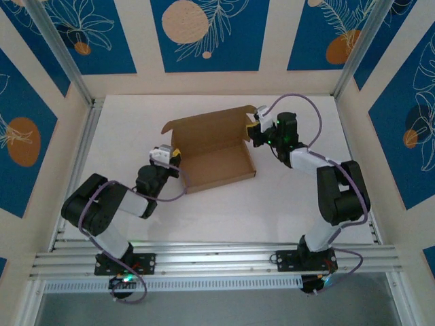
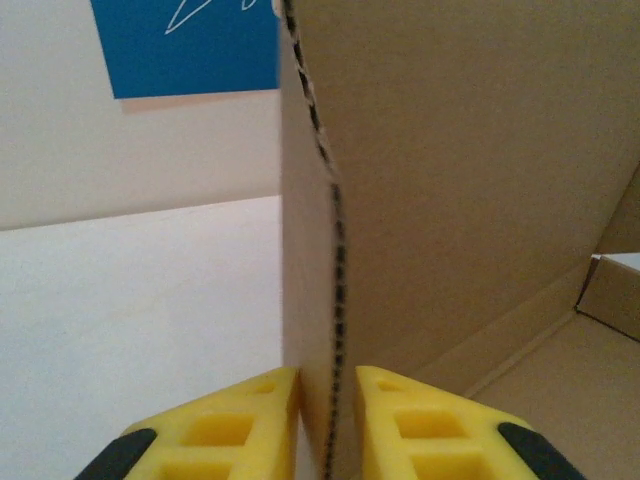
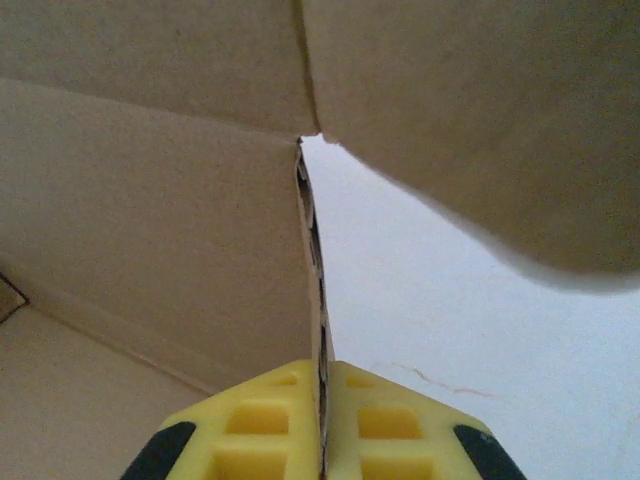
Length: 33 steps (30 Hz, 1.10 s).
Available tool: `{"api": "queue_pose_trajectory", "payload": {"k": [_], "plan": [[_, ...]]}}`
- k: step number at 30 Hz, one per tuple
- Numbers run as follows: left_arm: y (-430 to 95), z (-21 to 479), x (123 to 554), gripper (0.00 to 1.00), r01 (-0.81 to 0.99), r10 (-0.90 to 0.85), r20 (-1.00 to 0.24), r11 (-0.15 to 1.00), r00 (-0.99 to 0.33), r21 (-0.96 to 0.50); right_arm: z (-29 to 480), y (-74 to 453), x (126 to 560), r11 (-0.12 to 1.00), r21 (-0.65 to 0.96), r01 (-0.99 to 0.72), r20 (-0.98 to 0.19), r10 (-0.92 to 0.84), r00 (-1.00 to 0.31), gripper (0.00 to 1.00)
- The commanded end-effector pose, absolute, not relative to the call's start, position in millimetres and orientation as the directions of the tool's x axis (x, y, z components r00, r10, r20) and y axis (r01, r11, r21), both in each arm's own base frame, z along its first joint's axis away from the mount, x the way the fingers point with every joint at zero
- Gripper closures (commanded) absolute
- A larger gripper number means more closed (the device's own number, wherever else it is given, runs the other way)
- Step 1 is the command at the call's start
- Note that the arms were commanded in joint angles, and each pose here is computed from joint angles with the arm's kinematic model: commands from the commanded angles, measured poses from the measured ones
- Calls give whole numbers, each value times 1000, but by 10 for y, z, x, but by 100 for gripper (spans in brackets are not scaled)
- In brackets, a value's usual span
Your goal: Fold the paper box
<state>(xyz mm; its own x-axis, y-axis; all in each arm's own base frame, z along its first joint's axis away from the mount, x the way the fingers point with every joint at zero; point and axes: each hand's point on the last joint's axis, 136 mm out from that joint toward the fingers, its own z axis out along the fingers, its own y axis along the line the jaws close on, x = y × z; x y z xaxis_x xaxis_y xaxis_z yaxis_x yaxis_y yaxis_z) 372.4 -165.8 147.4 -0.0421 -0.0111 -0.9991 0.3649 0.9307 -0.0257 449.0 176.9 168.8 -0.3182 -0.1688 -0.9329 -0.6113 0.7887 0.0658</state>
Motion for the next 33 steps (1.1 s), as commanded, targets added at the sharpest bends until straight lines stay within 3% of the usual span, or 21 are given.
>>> {"api": "queue_pose_trajectory", "payload": {"k": [1,7,9,19,33], "plan": [[-1832,1586,3705,68,403,-36,-999,914,-9,-36,1870,1783,4456,832,48,-553,-952,-131,-278,95],[-1616,1745,3633,37,330,-7,-999,944,37,6,1902,1645,4396,857,2,-516,-955,-152,-256,96],[-1551,1776,3632,32,320,3,-1000,947,19,9,1909,1603,4370,856,2,-517,-955,-153,-256,96],[-1390,1942,3548,19,373,11,-1000,928,-29,-1,1936,1559,4277,821,3,-571,-956,-165,-242,97],[-1501,2244,3685,21,668,-5,-999,743,-53,-39,2015,1625,4221,787,29,-616,-959,-152,-240,97]]}}
